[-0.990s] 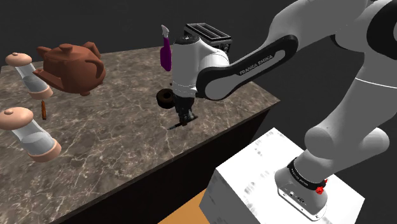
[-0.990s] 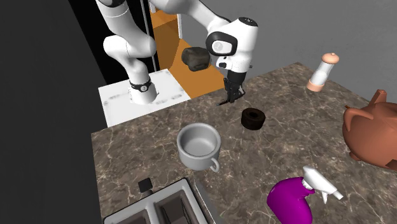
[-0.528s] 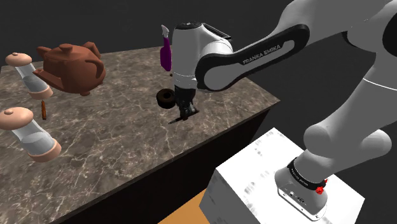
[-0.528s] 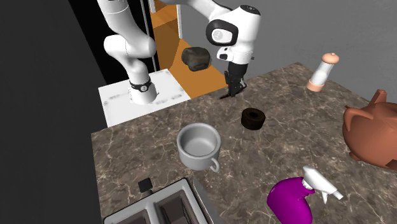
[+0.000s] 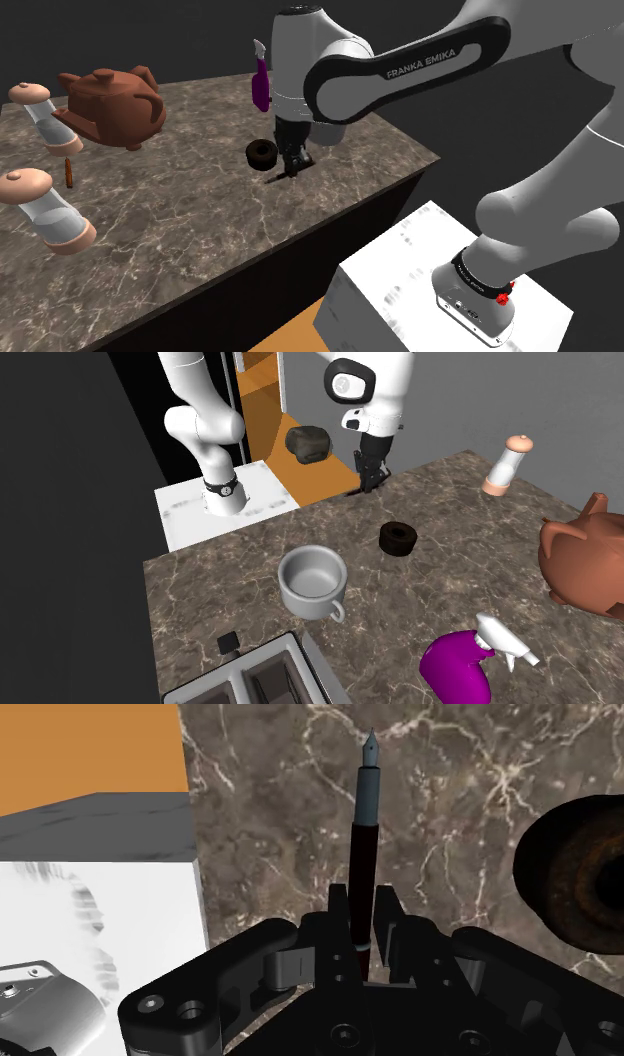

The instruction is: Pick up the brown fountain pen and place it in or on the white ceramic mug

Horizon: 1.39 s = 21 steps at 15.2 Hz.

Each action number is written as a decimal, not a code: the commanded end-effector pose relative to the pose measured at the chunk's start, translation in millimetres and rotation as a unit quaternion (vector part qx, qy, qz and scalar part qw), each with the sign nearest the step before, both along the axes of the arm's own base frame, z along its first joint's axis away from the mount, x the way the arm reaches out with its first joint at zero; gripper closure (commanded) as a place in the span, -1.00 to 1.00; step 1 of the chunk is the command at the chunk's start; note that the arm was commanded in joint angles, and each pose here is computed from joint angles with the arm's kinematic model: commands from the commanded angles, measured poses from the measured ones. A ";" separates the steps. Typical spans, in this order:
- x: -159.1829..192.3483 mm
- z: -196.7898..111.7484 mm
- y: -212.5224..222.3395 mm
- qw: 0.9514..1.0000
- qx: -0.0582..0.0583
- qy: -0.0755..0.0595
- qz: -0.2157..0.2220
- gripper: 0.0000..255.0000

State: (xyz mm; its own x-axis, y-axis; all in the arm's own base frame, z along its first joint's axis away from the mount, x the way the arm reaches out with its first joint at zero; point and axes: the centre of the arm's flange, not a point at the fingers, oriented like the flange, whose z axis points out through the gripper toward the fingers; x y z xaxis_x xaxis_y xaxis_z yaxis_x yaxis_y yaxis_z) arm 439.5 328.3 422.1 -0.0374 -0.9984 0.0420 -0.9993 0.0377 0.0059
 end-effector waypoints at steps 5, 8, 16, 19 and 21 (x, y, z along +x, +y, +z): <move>-0.4 32.1 1.2 1.000 0.000 0.001 0.000 1.00; -0.4 48.0 1.2 1.000 0.000 0.001 0.000 1.00; 15.1 77.7 -20.2 1.000 0.000 0.001 0.000 1.00; 38.3 78.0 -52.3 1.000 0.000 0.001 0.000 1.00; 53.7 78.2 -73.7 1.000 0.000 0.001 0.000 1.00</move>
State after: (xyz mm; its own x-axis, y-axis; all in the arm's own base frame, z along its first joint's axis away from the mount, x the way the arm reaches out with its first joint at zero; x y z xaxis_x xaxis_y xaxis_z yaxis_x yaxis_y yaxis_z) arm 485.6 267.1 500.4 -0.0380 -0.9985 0.0397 -0.9992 0.0384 0.0077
